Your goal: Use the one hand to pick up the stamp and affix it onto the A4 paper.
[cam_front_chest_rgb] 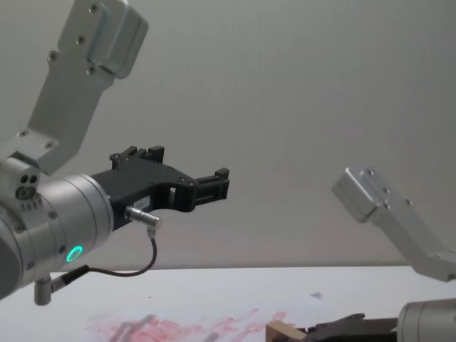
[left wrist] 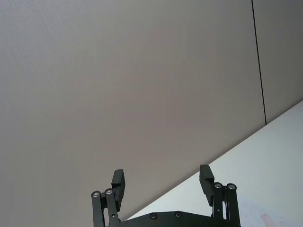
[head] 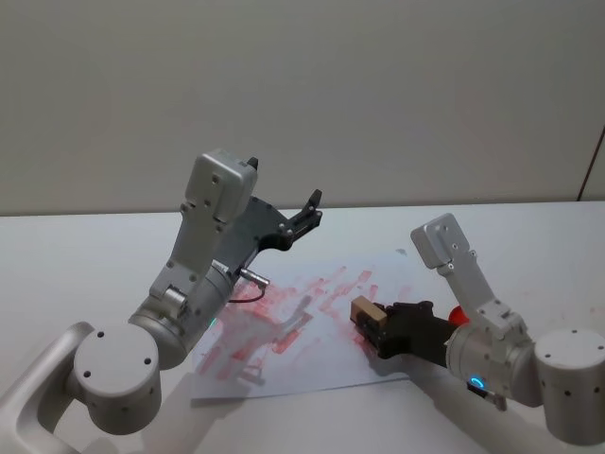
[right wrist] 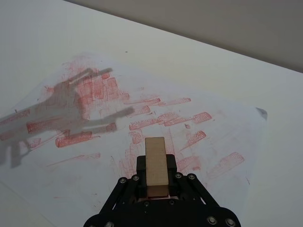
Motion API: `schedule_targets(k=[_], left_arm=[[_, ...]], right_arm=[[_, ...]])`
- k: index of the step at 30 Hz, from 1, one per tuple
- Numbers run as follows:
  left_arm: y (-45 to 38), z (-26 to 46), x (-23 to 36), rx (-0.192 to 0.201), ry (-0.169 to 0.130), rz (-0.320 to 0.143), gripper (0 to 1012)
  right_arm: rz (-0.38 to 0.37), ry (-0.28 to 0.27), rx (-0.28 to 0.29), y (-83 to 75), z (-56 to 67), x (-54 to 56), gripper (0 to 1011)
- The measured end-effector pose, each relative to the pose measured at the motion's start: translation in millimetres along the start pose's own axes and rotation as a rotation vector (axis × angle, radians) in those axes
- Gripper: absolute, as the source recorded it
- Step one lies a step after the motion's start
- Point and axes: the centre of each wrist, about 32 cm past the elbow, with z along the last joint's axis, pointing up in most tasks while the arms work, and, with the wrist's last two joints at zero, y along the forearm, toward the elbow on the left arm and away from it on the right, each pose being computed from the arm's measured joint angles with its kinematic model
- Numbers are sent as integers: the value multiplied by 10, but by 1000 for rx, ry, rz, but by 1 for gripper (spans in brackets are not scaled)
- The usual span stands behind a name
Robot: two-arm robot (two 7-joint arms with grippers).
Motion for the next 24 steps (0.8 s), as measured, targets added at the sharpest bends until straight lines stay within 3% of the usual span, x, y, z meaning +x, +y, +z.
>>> schedule_targets(k=[6,13,24], left_arm=[[0,0,0,0,0,0,1001],[0,0,0,0,0,0,1001],[0,0,0,0,0,0,1001]], right_arm=[[-16,-15,29,-5,9,1,217],[-42,-41,105,-52,78,-1,217],[-140,-69,247,-288,202,21,217]])
